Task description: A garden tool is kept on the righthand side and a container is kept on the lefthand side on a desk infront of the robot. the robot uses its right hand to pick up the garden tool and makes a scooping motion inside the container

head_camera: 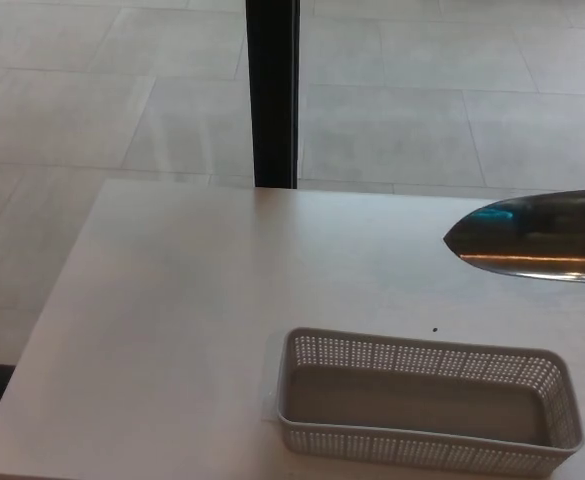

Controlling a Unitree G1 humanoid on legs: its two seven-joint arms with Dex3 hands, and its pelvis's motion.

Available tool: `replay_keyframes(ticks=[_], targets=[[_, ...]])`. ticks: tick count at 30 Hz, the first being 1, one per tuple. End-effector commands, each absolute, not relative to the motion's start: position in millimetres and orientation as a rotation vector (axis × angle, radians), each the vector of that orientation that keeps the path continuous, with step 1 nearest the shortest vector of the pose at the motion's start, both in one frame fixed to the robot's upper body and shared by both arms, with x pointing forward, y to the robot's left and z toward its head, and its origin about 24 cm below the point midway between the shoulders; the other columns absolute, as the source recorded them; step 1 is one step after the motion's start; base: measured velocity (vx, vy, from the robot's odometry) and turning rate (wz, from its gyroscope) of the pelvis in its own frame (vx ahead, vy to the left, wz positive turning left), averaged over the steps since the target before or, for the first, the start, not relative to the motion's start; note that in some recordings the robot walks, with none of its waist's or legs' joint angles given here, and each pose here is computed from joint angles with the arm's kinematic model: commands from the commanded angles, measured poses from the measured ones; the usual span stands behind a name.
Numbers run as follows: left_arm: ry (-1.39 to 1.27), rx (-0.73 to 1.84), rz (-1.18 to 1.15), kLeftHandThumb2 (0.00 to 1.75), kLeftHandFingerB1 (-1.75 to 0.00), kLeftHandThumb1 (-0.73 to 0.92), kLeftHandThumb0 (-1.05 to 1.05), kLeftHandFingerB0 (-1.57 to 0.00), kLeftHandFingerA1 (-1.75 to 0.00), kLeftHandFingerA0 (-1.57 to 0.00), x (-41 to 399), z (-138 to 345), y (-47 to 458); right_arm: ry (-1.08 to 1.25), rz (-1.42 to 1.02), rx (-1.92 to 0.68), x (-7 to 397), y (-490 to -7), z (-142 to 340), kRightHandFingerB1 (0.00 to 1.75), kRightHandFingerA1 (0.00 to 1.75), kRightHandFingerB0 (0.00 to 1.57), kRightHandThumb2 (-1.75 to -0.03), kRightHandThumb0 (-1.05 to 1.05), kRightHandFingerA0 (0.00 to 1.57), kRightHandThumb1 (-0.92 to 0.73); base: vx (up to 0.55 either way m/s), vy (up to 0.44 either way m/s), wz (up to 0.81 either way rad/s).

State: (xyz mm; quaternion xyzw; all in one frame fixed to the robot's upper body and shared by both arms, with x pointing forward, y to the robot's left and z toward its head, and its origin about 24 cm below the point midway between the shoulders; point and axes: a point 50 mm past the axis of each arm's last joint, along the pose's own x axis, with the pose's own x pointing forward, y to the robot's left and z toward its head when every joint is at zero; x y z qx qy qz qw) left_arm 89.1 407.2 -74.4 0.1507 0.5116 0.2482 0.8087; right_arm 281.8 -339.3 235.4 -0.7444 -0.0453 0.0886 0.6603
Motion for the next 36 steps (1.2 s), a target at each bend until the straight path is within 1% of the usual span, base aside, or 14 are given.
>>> replay_keyframes(ticks=[1,5,6,8,9,13,14,19,25,26,27,28,32,36], targets=[[1.109,0.346,0.538,1.52,-1.13,-0.05,-0.67,-0.84,-1.24,-1.05,87,-67,416,-0.078,0.269,-1.709,273,-341,246,1.44,1.73,0.66,-0.89,-0.16,0.91,-0.59,0.0,0.0,0.0],[1.111,0.338,0.539,1.52,-1.09,-0.07,-0.63,-0.77,-1.16,-0.89,88,-67,417,-0.067,0.27,-1.726,272,-344,244,1.33,1.69,0.73,-0.77,-0.23,1.0,-0.62,0.0,0.0,0.0],[1.112,0.328,0.55,1.58,-1.1,-0.12,-0.68,-0.73,-1.17,-0.82,87,-68,416,-0.056,0.273,-1.733,273,-344,243,0.79,1.64,0.81,-0.68,-0.27,0.84,-0.66,0.0,0.0,0.0],[1.109,0.334,0.542,1.48,-1.11,-0.04,-0.63,-0.8,-1.22,-1.0,87,-67,416,-0.061,0.278,-1.732,274,-343,241,0.84,1.61,0.85,-0.73,-0.29,0.87,-0.65,0.0,0.0,0.0],[1.105,0.329,0.546,1.51,-1.15,-0.07,-0.62,-0.85,-1.27,-1.07,88,-67,416,-0.065,0.286,-1.738,275,-341,240,1.4,1.72,0.69,-0.85,-0.19,0.94,-0.6,0.0,0.0,0.0],[1.107,0.337,0.536,1.51,-1.15,-0.07,-0.59,-0.88,-1.22,-1.0,87,-68,415,-0.064,0.315,-1.775,275,-339,237,1.55,1.75,0.73,-0.92,-0.24,0.84,-0.53,0.0,0.0,0.0],[1.103,0.33,0.539,1.61,-1.15,-0.24,-0.56,-0.78,-1.22,-0.94,87,-68,415,-0.056,0.343,-1.793,275,-336,233,1.31,1.71,0.81,-0.89,-0.24,0.82,-0.53,0.0,0.0,0.0],[1.093,0.296,0.568,1.64,-1.15,-0.15,-0.66,-0.76,-1.22,-0.85,89,-68,415,-0.037,0.381,-1.814,274,-333,223,1.4,1.7,0.67,-0.82,-0.18,0.91,-0.58,0.0,0.0,0.0],[1.093,0.323,0.541,1.54,-1.13,-0.06,-0.64,-0.82,-1.2,-0.92,92,-68,414,-0.105,0.422,-1.864,274,-326,214,0.85,1.54,0.96,-0.82,-0.21,0.89,-0.53,0.0,0.0,0.0],[1.094,0.324,0.541,1.54,-1.13,-0.06,-0.64,-0.82,-1.2,-0.92,91,-68,414,-0.105,0.423,-1.865,274,-326,213,0.85,1.54,0.96,-0.82,-0.21,0.89,-0.53,0.0,0.0,0.0],[1.097,0.32,0.543,1.58,-1.14,-0.09,-0.65,-0.81,-1.2,-0.91,91,-68,414,-0.114,0.424,-1.861,273,-324,214,1.15,1.61,0.86,-0.77,-0.16,0.86,-0.56,0.0,0.0,0.0],[1.101,0.328,0.544,1.53,-1.12,-0.07,-0.64,-0.82,-1.19,-0.92,91,-68,415,-0.112,0.427,-1.863,273,-323,214,0.95,1.56,0.92,-0.74,-0.2,0.86,-0.56,0.0,0.0,0.0],[1.093,0.312,0.549,1.62,-1.14,-0.14,-0.66,-0.79,-1.2,-0.87,92,-67,415,-0.12,0.43,-1.86,271,-323,211,1.08,1.62,0.88,-0.67,-0.15,0.88,-0.59,0.0,0.0,0.0],[1.089,0.32,0.541,1.61,-1.15,-0.1,-0.64,-0.83,-1.22,-0.94,93,-66,416,-0.093,0.445,-1.906,271,-324,207,0.76,1.5,0.88,-0.7,-0.22,0.86,-0.62,0.0,0.0,0.0]])
